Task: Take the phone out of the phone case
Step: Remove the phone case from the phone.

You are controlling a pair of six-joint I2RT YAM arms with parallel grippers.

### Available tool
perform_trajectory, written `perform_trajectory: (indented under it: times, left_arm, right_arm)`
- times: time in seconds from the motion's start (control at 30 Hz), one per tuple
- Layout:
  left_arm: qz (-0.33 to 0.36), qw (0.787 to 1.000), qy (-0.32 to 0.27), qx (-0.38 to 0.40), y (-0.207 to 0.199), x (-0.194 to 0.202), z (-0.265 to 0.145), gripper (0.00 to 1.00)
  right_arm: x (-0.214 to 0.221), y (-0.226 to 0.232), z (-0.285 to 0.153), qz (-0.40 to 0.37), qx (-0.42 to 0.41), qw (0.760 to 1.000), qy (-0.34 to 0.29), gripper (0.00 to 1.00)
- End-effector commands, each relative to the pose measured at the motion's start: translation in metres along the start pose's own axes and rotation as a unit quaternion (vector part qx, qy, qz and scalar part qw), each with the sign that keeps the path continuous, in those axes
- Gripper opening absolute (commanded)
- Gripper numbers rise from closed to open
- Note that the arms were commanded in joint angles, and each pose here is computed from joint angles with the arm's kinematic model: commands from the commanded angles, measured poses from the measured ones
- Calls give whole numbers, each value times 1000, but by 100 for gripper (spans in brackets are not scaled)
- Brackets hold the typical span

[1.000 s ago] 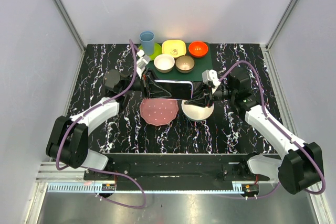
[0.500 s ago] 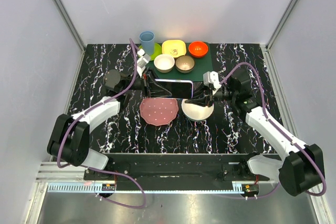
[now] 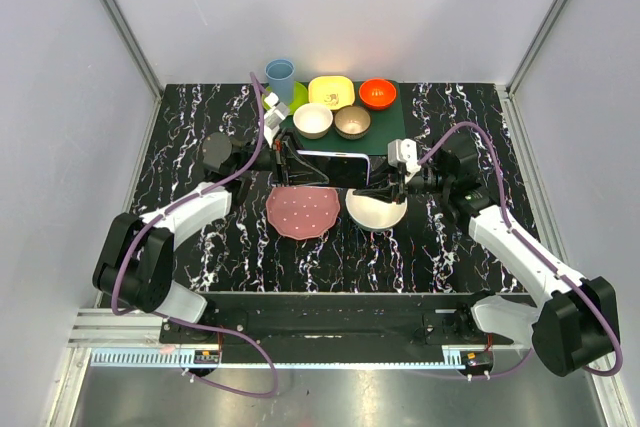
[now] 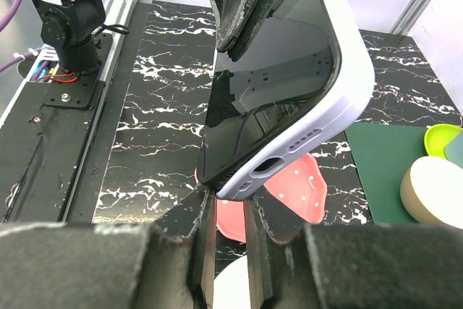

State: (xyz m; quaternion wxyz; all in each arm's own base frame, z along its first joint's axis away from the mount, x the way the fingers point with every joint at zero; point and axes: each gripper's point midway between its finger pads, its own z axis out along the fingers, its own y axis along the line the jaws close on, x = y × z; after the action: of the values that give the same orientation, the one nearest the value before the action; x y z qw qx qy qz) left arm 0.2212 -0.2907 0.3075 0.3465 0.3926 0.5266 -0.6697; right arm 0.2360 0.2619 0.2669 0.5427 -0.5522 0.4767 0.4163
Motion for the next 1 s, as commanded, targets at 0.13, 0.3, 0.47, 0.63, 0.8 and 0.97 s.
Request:
perform_trajectory:
  times: [0.13,0.3,0.47,0.63,0.8,0.97]
  left_arm:
    - [52,990,67,116,-64,10,24,0]
    - [57,988,74,126,-70,13,25,0]
    - [60,987,75,130,-73,13,25,0]
    - [65,986,75,133,-75,14,25,0]
    - [68,986,76,135,-78,13,24,0]
    - [73,985,75,138,-81,13,23,0]
  right_arm:
    - [5,-58,-7,-61,133,989,28,1]
    - [6,-71,-11,-57,164,984,32,1]
    - [5,-79,-13,-53,186,981,33,1]
    - [9,-81,-13,-46,191,980,38,1]
    - [13,-83,-11,-32,191,980,43,1]
    - [17,-87,-11,-17,196,979,50,2]
